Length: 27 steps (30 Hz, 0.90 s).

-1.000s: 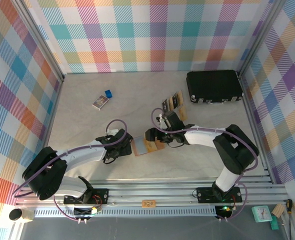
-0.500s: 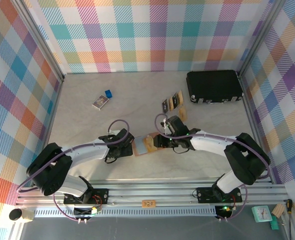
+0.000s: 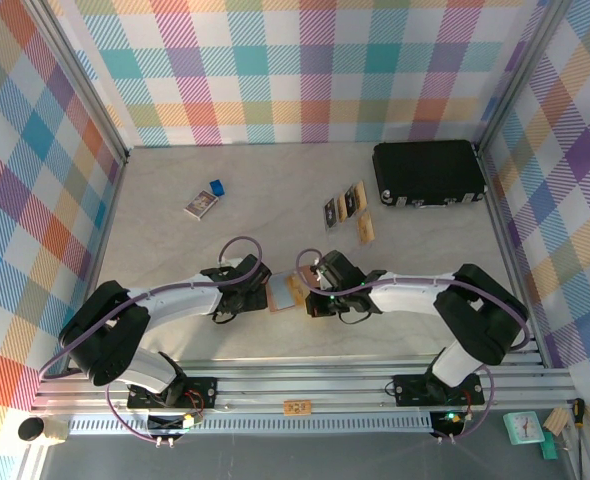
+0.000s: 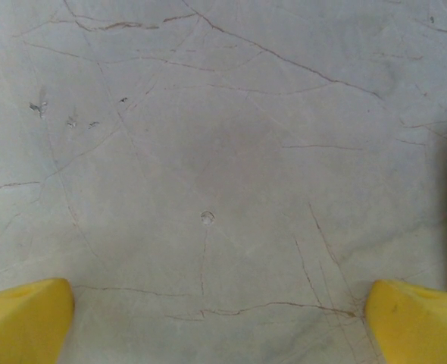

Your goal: Put the credit cards into the card holder

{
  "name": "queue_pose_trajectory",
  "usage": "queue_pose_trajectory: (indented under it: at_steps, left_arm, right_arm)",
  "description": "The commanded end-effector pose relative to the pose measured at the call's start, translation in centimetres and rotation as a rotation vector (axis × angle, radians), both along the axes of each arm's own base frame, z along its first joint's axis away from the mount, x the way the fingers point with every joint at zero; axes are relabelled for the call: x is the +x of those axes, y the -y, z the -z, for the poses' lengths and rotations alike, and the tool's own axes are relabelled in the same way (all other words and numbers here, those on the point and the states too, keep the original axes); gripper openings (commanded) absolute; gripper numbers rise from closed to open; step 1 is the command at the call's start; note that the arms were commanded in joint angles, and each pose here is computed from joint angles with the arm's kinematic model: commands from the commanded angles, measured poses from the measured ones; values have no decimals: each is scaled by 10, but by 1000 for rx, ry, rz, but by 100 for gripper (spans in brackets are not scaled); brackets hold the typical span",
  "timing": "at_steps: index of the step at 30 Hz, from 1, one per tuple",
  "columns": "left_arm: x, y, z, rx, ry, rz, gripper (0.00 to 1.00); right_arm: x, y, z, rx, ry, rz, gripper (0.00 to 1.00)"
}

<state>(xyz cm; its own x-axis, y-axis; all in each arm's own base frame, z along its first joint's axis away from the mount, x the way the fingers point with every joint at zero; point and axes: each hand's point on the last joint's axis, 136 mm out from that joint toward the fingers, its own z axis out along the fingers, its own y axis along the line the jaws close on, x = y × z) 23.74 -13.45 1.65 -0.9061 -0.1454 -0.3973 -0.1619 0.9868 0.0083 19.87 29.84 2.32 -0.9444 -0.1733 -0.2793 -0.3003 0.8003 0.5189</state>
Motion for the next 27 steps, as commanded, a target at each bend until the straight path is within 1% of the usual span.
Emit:
queue_pose_trajectory:
  at_steps: [1, 8, 23, 27]
  left_arm:
    - [4, 2, 6, -1, -10, 6, 100]
    - [3, 2, 7, -2, -13, 7, 100]
    - [-2, 0, 12, -9, -23, 6, 100]
    - [-3, -1, 12, -10, -23, 3, 100]
  right_arm:
    - [5, -11, -5, 19, 18, -5, 5]
    - [7, -19, -2, 23, 11, -10, 4]
    - [23, -35, -2, 23, 24, 0, 3]
    - [20, -34, -7, 33, 25, -7, 3]
